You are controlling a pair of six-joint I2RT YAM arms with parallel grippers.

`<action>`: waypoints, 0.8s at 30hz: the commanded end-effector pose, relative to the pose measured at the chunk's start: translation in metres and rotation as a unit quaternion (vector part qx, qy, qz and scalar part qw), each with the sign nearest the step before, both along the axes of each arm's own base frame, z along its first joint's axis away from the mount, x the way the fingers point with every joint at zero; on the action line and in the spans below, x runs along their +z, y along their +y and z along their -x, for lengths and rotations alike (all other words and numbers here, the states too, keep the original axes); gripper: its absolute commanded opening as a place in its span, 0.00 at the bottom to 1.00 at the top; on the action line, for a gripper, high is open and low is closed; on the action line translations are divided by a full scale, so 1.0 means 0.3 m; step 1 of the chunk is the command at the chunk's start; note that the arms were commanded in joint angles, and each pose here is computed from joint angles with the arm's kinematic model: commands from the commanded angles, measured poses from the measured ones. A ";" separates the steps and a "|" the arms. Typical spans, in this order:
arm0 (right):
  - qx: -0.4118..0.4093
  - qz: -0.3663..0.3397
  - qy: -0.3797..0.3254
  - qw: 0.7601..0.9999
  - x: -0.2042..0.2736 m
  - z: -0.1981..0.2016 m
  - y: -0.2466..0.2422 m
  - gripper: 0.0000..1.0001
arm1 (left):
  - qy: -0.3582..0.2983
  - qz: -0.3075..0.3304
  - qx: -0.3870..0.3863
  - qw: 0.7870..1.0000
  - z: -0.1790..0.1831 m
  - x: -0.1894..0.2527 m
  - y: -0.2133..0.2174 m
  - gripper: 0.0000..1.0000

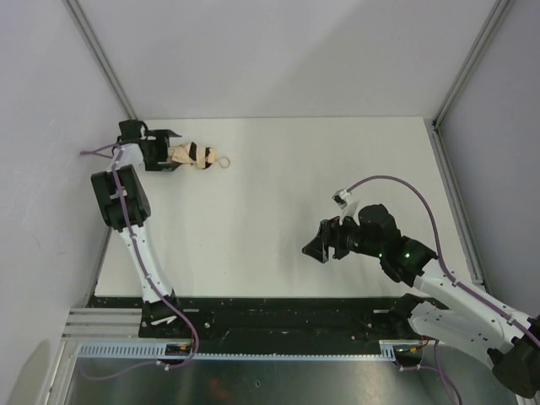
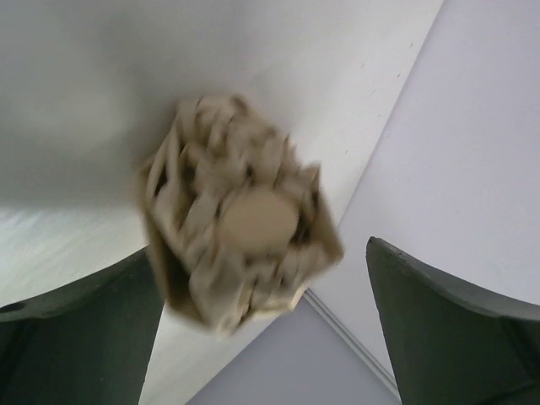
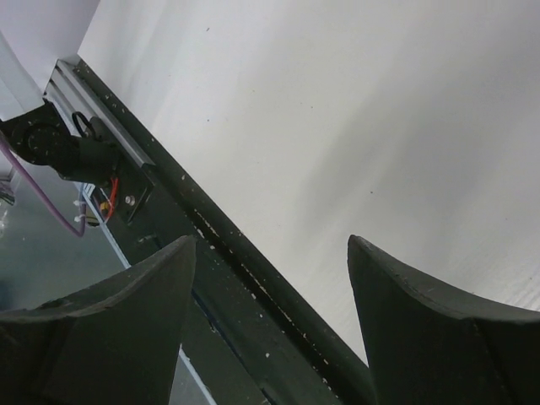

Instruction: Put away the umbrella

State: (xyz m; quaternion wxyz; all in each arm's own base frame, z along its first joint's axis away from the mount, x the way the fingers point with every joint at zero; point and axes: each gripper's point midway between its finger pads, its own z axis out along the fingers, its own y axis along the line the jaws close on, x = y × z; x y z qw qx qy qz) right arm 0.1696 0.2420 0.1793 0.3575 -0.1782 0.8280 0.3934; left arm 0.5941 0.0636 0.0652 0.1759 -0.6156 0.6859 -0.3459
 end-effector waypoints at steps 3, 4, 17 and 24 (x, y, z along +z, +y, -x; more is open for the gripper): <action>-0.011 -0.027 -0.024 0.999 0.069 -0.034 0.018 0.76 | -0.032 0.004 0.011 0.999 0.208 0.314 -0.078 0.99; -0.027 -0.022 -0.024 0.999 0.073 -0.047 0.006 0.76 | -0.031 0.005 0.009 0.999 0.260 0.330 -0.099 0.99; -0.333 0.088 -0.124 0.931 0.280 -0.187 -0.438 0.83 | -0.333 -0.041 -0.411 0.848 0.867 0.782 -1.010 0.99; -0.355 0.027 -0.231 0.905 0.553 -0.058 -0.594 0.96 | -0.590 -0.143 -0.510 0.610 1.313 1.125 -1.238 0.99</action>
